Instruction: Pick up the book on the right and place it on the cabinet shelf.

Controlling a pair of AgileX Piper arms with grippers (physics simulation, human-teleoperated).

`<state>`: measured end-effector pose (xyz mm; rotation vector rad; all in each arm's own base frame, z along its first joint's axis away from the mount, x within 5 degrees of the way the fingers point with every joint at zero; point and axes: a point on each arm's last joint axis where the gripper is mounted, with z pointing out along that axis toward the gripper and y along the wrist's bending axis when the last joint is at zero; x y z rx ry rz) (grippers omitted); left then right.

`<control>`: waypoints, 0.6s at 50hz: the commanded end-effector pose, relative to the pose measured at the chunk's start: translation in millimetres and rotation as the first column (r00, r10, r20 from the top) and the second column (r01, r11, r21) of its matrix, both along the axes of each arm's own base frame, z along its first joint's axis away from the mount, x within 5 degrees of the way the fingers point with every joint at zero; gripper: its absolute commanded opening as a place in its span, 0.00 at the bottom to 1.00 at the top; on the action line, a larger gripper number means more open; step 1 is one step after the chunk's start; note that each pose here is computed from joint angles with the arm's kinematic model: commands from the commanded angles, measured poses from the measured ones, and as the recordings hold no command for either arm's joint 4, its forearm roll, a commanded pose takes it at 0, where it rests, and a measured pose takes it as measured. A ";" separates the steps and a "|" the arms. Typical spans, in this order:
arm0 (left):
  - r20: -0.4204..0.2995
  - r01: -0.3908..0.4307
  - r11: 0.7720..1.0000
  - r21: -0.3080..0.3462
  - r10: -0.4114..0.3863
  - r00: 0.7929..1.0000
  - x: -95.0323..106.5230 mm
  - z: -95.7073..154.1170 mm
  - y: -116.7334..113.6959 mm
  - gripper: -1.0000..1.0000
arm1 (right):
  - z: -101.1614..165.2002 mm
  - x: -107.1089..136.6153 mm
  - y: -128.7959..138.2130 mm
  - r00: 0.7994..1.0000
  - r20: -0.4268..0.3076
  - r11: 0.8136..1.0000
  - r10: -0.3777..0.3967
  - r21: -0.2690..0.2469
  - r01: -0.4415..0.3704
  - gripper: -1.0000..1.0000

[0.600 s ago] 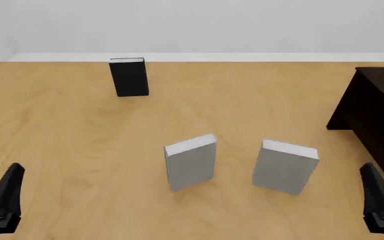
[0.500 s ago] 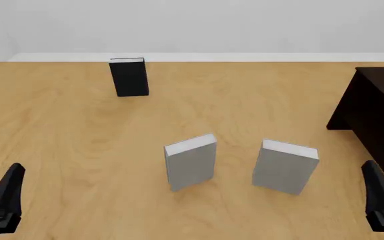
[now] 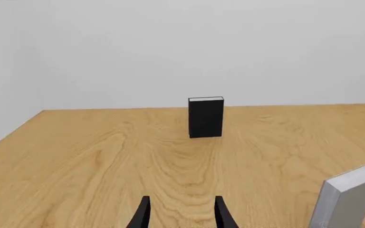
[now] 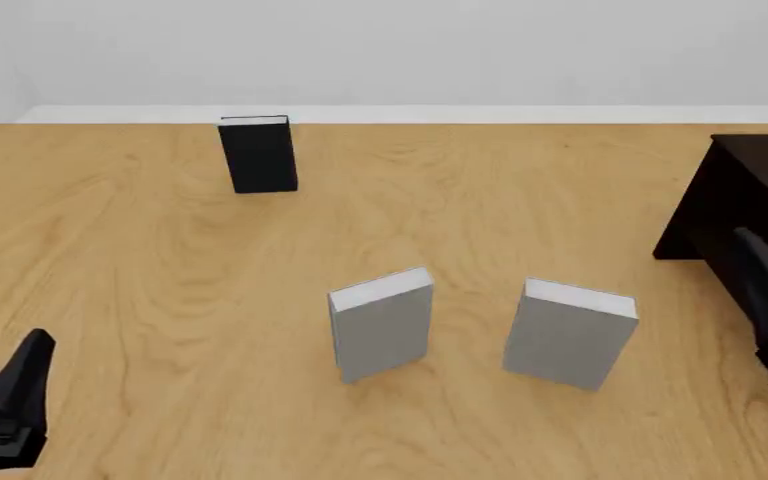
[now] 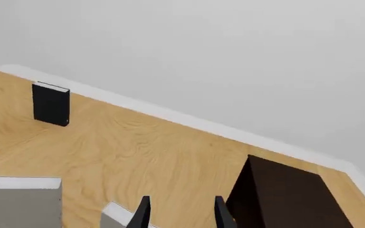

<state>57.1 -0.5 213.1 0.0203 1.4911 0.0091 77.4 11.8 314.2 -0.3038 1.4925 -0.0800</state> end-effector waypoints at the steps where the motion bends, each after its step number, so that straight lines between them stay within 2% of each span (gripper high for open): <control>1: -0.006 0.008 1.000 0.016 -0.008 1.000 0.1 -0.7 -0.6 1.00 | 49.8 23.7 10.9 0.997 -0.053 0.986 0.064 -0.152 -0.072 1.00; 6: -0.003 0.008 1.000 0.016 -0.008 1.000 -0.3 -0.6 -0.5 1.00 | 79.2 35.0 17.2 0.992 -0.084 0.968 0.094 -0.224 -0.110 1.00; 8: -0.002 0.008 1.000 0.016 -0.008 1.000 -0.5 -0.6 -0.5 1.00 | 89.1 38.6 18.2 0.991 -0.092 0.967 0.094 -0.227 -0.113 1.00; 10: -0.006 0.011 1.000 0.018 -0.011 1.000 -0.4 -0.9 -0.7 1.00 | 98.0 44.8 22.6 0.987 -0.117 0.957 0.114 -0.253 -0.141 1.00; 12: -0.006 0.014 1.000 0.016 -0.014 1.000 -0.2 -0.8 -0.9 1.00 | 105.7 50.0 23.7 0.985 -0.135 0.960 0.111 -0.243 -0.142 1.00; 15: -0.005 0.015 1.000 0.015 -0.015 1.000 -0.2 -0.7 -0.9 1.00 | 111.2 56.7 29.7 0.976 -0.169 0.951 0.137 -0.252 -0.177 1.00; 16: -0.005 0.017 1.000 0.016 -0.017 1.000 -0.3 -0.8 -1.1 1.00 | 116.1 59.9 29.2 0.976 -0.178 0.957 0.127 -0.238 -0.168 1.00; 18: -0.007 0.018 1.000 0.015 -0.018 1.000 -0.3 -1.0 -1.1 1.00 | 119.1 64.2 33.0 0.969 -0.204 0.948 0.142 -0.255 -0.192 1.00; 21: -0.007 0.020 1.000 0.015 -0.020 1.000 -0.5 -1.1 -1.2 1.00 | 127.6 70.6 36.1 0.961 -0.235 0.944 0.146 -0.257 -0.206 1.00; 23: -0.006 0.019 1.000 0.012 -0.019 1.000 -0.6 -0.9 -1.1 1.00 | 128.2 76.6 40.2 0.949 -0.275 0.929 0.154 -0.288 -0.234 1.00; 24: -0.006 0.018 1.000 0.013 -0.018 1.000 -0.5 -1.0 -1.1 1.00 | 134.0 78.8 38.3 0.952 -0.274 0.933 0.140 -0.284 -0.219 1.00; 26: -0.008 0.020 1.000 0.012 -0.020 1.000 -0.5 -1.1 -1.2 1.00 | 138.6 81.7 41.4 0.944 -0.293 0.923 0.149 -0.301 -0.239 1.00; 27: -0.008 0.020 1.000 0.011 -0.020 1.000 -0.5 -1.1 -1.2 1.00 | 143.4 82.2 40.5 0.947 -0.288 0.927 0.144 -0.294 -0.231 1.00; 29: -0.008 0.022 1.000 0.010 -0.021 1.000 -0.4 -1.1 -1.3 1.00 | 146.1 89.0 41.7 0.938 -0.319 0.915 0.136 -0.322 -0.242 1.00; 30: -0.008 0.023 1.000 0.011 -0.023 1.000 -0.4 -1.1 -1.4 1.00 | 152.1 90.1 40.7 0.938 -0.321 0.920 0.129 -0.315 -0.234 1.00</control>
